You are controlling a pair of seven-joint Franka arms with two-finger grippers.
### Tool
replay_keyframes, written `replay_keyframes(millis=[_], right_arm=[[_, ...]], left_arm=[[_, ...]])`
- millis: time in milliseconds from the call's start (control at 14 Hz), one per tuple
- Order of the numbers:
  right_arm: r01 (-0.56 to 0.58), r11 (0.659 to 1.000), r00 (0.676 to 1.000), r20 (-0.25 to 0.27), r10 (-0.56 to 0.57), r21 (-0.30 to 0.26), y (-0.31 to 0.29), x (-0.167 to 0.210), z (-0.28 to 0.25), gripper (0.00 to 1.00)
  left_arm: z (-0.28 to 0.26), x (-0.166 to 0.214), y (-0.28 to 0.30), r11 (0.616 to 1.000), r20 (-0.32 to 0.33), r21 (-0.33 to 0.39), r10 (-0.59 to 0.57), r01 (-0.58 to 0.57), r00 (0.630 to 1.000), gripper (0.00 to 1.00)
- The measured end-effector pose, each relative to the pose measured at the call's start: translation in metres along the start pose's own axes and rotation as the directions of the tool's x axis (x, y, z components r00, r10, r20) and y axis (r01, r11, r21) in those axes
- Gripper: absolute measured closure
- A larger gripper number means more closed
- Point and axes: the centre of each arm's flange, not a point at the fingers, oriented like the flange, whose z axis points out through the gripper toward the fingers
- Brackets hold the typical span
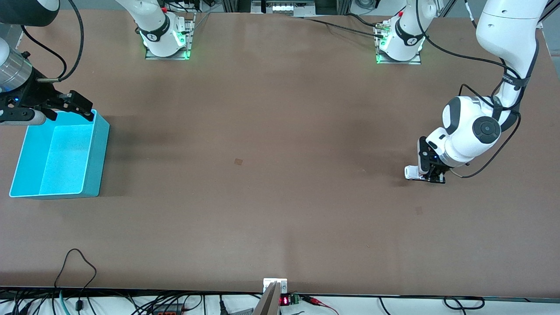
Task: Wind and store white jeep toy
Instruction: 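Grip the jeep with the left gripper and drag it backward along the table, then open the left gripper to release the jeep and raise it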
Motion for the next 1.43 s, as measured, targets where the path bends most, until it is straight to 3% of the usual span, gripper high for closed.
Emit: replay_keyframes(millis=[286, 1071, 1429], right_arm=[[0.000, 1.000, 1.000, 0.000, 0.000, 0.000, 0.000, 0.000, 0.000, 0.00], [0.000, 1.000, 1.000, 0.000, 0.000, 0.000, 0.000, 0.000, 0.000, 0.00], [0.000, 1.000, 1.000, 0.000, 0.000, 0.000, 0.000, 0.000, 0.000, 0.00]], left_arm=[[0.001, -0.031, 0.003, 0.999, 0.003, -0.001, -0.048, 0.048, 0.999, 0.52], [0.008, -0.192, 0.015, 0.999, 0.023, 0.013, -0.035, 0.035, 0.999, 0.52], [0.009, -0.212, 0.017, 0.999, 0.027, 0.018, -0.039, 0.039, 0.999, 0.52]])
